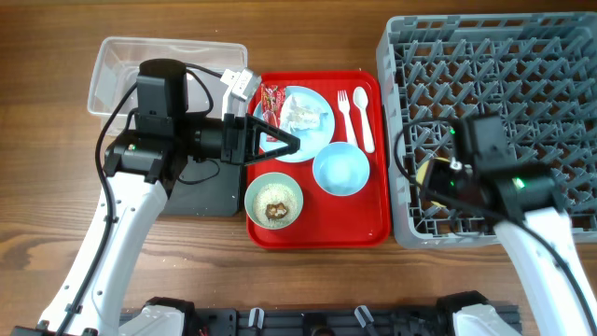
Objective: Sort waste into correct bins and load items into the dishwasher rack
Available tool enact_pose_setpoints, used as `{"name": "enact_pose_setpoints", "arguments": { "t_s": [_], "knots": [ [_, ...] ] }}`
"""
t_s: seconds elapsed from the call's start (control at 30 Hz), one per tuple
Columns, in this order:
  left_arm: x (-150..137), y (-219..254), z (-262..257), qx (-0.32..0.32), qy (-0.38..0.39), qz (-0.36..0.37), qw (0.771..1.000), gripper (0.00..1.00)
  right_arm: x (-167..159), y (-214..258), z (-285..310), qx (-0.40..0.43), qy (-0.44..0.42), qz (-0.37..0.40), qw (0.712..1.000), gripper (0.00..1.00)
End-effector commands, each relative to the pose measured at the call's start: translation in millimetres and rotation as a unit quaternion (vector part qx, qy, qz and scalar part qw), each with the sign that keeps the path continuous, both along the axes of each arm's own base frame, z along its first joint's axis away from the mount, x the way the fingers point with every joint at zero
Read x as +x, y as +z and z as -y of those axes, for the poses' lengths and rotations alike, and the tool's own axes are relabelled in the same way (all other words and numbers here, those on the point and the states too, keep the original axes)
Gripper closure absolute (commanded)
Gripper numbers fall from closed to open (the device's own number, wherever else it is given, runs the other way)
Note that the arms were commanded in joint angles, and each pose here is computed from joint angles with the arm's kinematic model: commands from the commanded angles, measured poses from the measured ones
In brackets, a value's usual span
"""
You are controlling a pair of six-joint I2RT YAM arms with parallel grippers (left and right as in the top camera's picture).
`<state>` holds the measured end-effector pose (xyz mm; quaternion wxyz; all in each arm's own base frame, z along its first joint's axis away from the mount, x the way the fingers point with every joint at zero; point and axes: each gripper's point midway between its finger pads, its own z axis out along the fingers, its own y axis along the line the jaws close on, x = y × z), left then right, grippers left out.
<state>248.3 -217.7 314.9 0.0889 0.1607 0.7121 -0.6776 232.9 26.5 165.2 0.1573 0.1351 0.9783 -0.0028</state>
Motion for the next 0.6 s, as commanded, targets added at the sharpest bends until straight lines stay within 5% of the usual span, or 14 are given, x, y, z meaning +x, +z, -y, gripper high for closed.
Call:
{"name": "enact_pose_setpoints", "arguments": {
  "t_s": [0.0, 0.1, 0.2, 0.37, 0.43, 0.47, 0.57],
  "knots": [
    [0, 4, -1, -0.003, 0.0, 0.01, 1.0, 0.0, 14, -32, -1, -0.012, 0.0, -0.055, 0.998, 0.66],
    [0, 4, -1, -0.003, 0.0, 0.01, 1.0, 0.0, 15, -49, 0, -0.001, -0.011, -0.093, 0.996, 0.57],
    [0, 3, -1, -0.002, 0.0, 0.007, 1.0, 0.0, 22, -36, -1, 0.032, -0.023, -0.071, 0.997, 0.35],
    [9, -10, 2, 0.032, 0.033, 0.001, 0.999, 0.01, 40, 44, -21, 0.089, 0.035, 0.079, 0.992, 0.3],
    [14, -34, 5, 0.089, 0.066, -0.012, 0.994, 0.01, 36, 84, -23, 0.1, 0.048, 0.16, 0.981, 0.1],
    [13, -44, 6, 0.114, 0.075, -0.018, 0.991, 0.01, 31, 90, -17, 0.088, 0.04, 0.173, 0.98, 0.22],
    [8, -53, 9, 0.133, 0.072, -0.014, 0.988, 0.01, 25, 84, 0, 0.045, 0.016, 0.158, 0.986, 0.22]
  ]
}}
